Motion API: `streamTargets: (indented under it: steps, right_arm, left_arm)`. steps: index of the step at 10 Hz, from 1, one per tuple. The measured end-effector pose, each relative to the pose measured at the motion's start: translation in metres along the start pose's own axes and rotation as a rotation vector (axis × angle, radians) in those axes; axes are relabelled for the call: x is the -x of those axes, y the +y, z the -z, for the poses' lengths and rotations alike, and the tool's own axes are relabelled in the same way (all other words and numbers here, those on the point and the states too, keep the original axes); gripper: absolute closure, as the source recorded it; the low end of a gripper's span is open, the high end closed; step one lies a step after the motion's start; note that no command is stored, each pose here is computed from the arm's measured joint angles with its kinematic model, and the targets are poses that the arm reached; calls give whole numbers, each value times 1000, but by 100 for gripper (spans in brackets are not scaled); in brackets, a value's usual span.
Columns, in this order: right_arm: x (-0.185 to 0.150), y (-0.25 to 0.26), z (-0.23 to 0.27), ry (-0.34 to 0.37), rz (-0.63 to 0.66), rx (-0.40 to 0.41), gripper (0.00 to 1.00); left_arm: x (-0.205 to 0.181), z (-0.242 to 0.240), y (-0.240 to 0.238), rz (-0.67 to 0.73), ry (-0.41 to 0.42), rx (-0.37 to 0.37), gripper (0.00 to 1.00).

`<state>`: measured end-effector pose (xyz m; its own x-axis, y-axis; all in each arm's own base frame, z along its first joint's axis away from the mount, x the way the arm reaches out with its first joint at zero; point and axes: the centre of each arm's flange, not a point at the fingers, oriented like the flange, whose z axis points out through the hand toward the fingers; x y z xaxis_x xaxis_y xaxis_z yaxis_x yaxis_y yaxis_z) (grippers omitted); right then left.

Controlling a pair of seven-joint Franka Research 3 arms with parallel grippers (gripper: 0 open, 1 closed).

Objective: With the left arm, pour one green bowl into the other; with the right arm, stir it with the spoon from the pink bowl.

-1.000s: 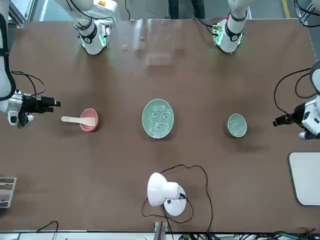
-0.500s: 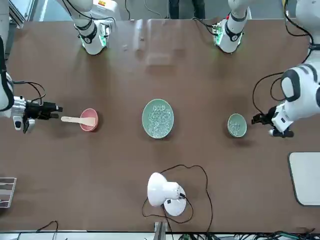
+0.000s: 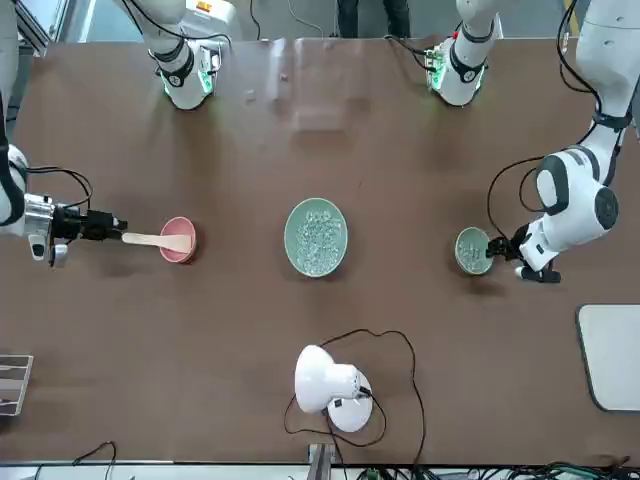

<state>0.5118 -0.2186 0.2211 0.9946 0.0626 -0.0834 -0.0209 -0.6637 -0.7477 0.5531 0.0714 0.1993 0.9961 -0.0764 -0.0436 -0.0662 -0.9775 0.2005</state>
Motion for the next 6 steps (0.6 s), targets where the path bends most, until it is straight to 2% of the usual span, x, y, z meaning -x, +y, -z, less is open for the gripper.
streamTargets:
  steps: [3, 5, 6]
  right_arm:
    - [1, 0, -6, -12, -6, -29, 21]
    - [-1, 2, -10, 7, -17, -53, 27]
    - [-1, 5, -14, 5, -24, -60, 31]
  left_arm:
    - [0, -3, 2, -5, -1, 1, 44]
    - [-1, -3, 3, -7, -1, 1, 54]
    - [-1, -3, 4, -9, -1, 1, 70]
